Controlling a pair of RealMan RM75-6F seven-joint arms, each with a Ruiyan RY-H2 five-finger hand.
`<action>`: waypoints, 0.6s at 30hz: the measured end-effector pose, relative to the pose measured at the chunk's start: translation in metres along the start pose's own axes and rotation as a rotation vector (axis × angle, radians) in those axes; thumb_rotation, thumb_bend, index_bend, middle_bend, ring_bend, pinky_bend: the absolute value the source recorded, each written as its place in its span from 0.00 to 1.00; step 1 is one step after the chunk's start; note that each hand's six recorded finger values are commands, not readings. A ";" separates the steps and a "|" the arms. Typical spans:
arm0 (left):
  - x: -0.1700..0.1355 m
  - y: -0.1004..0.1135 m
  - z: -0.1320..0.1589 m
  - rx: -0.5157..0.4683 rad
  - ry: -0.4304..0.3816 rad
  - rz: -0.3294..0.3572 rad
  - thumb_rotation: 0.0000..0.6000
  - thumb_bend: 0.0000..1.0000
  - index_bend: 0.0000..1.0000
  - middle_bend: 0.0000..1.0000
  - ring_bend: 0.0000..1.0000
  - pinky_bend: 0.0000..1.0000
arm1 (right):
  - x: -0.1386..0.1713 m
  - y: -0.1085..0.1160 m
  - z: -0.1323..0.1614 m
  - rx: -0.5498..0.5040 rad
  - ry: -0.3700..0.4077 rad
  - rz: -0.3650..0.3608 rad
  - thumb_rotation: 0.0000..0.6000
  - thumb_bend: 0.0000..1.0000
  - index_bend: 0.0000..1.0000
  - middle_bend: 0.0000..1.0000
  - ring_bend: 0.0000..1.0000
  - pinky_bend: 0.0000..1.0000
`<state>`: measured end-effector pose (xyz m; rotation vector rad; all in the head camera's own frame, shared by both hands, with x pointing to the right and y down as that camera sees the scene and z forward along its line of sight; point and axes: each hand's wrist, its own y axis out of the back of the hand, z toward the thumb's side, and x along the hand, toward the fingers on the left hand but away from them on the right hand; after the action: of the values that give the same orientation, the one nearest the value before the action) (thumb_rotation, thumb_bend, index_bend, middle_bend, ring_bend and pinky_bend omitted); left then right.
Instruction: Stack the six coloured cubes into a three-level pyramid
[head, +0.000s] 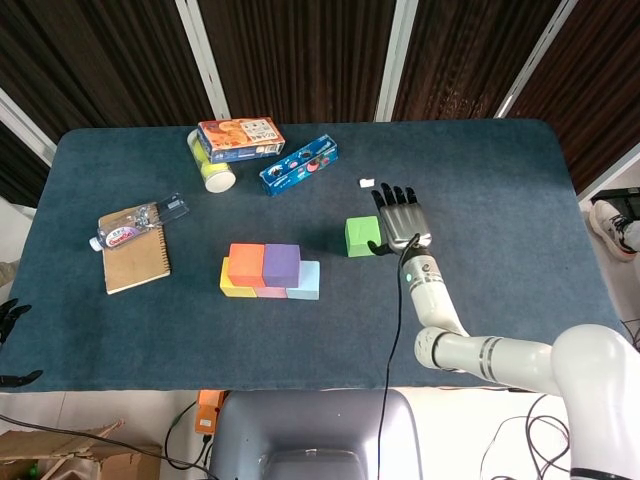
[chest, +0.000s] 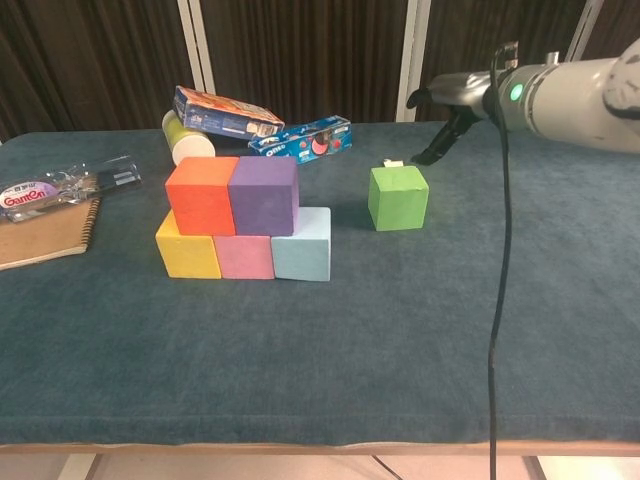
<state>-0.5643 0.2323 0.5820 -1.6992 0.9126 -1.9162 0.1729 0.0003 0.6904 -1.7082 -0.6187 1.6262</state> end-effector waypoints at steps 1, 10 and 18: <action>0.001 0.000 -0.001 -0.001 0.002 -0.001 0.93 0.03 0.14 0.01 0.00 0.08 | -0.003 -0.004 0.001 0.012 -0.003 0.008 0.75 0.23 0.05 0.00 0.00 0.00; 0.009 -0.001 -0.002 -0.010 0.007 -0.016 0.93 0.03 0.14 0.01 0.00 0.08 | -0.022 -0.028 0.002 0.121 -0.045 0.052 0.75 0.23 0.05 0.00 0.00 0.00; 0.012 -0.002 0.000 -0.007 0.001 -0.020 0.94 0.03 0.14 0.01 0.00 0.08 | -0.027 -0.038 0.012 0.133 -0.048 0.091 0.76 0.23 0.08 0.00 0.00 0.00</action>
<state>-0.5662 0.2255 0.5917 -1.7179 0.9068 -1.9292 0.1631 0.0066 0.7366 -1.6258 -0.4504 1.7358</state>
